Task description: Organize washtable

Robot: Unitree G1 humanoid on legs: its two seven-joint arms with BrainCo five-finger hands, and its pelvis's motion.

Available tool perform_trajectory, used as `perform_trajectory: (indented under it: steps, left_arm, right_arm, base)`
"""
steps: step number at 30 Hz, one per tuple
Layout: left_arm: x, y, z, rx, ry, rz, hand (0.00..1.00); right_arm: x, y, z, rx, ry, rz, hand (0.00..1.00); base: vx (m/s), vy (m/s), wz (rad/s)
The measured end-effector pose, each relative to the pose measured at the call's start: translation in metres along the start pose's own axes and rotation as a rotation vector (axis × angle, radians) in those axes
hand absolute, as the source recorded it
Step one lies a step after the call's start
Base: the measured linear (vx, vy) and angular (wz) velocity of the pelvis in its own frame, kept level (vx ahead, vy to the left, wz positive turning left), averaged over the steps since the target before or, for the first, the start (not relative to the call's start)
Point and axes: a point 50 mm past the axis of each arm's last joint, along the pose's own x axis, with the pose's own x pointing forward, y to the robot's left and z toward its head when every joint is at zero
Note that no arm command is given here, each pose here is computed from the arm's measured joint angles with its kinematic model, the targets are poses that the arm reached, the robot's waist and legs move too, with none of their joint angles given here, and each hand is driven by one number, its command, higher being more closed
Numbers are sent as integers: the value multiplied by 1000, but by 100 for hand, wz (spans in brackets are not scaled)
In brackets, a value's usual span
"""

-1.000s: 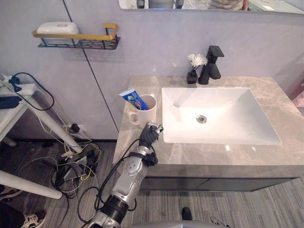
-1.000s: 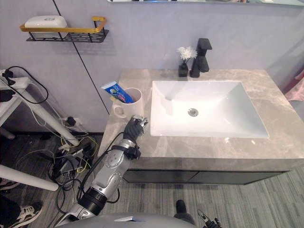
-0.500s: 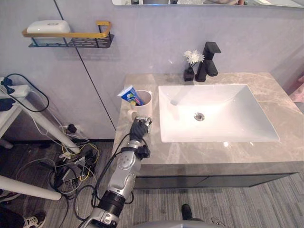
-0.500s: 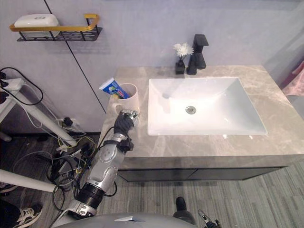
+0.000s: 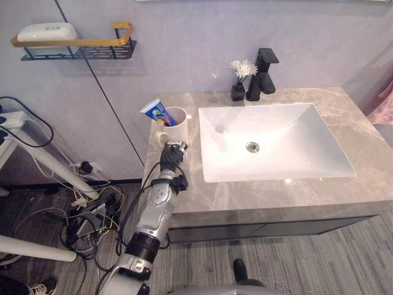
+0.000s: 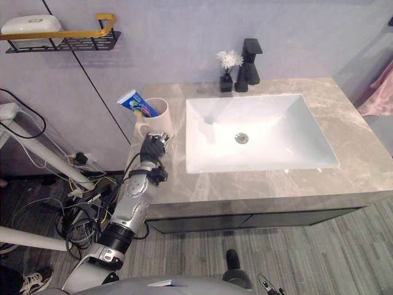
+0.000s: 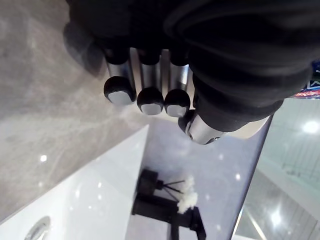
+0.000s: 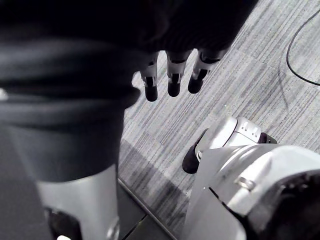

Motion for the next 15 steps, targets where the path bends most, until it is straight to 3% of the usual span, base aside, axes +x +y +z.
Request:
perform_trajectory:
  steps: [15]
  left_arm:
    - [27, 15, 21, 53, -70, 100, 100]
  right_arm:
    - [0, 1, 2, 10, -6, 11, 0]
  base:
    - [3, -1, -6]
